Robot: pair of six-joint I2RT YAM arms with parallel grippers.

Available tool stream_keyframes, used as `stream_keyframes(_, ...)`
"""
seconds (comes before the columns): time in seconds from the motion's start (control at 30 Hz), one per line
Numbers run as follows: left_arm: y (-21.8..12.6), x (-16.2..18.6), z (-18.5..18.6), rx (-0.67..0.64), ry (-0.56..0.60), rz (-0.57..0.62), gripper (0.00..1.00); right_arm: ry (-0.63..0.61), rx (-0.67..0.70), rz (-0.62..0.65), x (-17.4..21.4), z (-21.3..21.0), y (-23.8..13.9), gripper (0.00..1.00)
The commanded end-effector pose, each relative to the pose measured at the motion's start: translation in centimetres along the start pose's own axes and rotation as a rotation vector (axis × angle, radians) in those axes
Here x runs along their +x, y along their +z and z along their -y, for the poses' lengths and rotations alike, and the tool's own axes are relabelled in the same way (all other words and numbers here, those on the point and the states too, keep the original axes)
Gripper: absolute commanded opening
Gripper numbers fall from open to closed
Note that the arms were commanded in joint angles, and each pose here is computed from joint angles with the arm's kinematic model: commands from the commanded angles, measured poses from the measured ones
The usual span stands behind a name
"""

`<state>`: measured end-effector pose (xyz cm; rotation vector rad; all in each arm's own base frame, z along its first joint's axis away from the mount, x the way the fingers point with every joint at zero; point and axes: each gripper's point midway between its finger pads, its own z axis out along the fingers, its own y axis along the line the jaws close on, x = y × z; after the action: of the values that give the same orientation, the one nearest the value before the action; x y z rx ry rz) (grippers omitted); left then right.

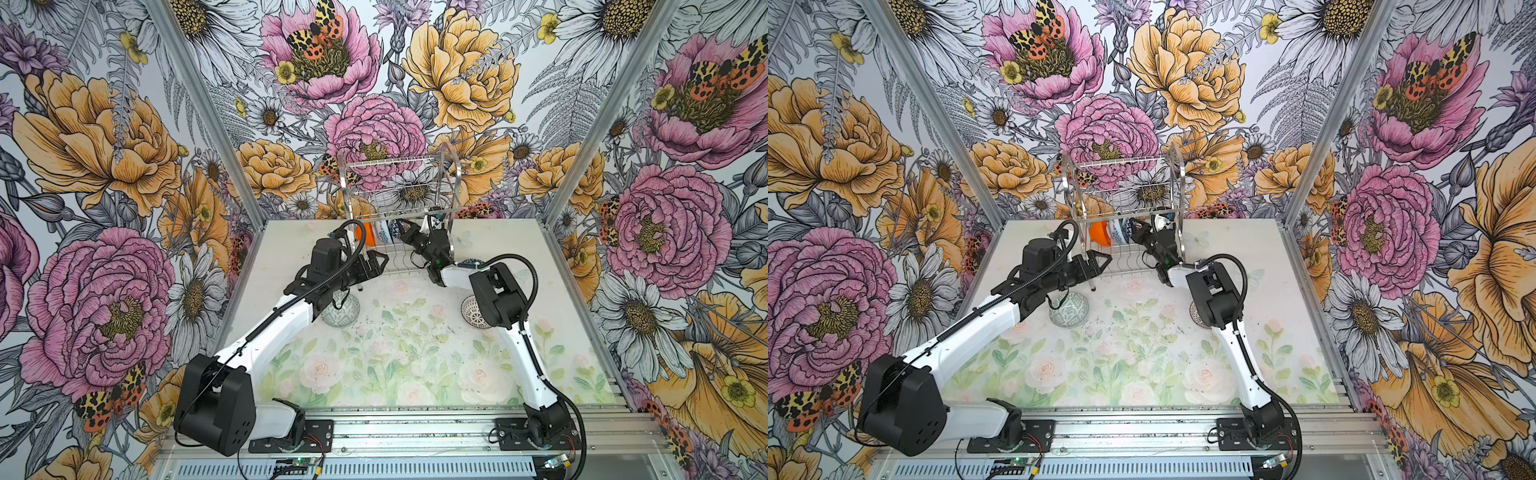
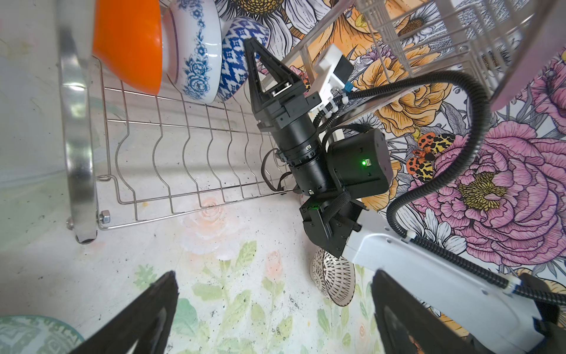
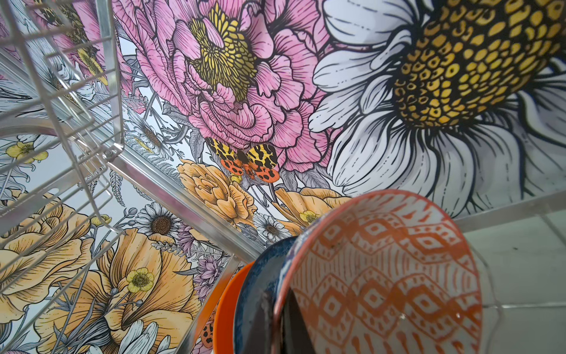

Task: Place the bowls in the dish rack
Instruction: 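Push the held orange-patterned bowl deeper into the rack slot with the right gripper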

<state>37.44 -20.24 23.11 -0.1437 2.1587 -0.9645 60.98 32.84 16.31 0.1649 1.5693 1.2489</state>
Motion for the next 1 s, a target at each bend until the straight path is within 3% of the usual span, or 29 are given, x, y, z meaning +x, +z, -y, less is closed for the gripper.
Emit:
stream_keyframes(0.0, 0.7, 0.4, 0.3, 0.029, 0.016, -0.018, 0.99, 0.063, 0.067, -0.108, 4.5, 3.6, -0.5, 0.04)
stream_keyframes(0.97, 0.2, 0.5, 0.3, 0.022, 0.014, -0.012, 0.98, 0.023, 0.195, -0.096, 4.2, 6.1, -2.1, 0.13)
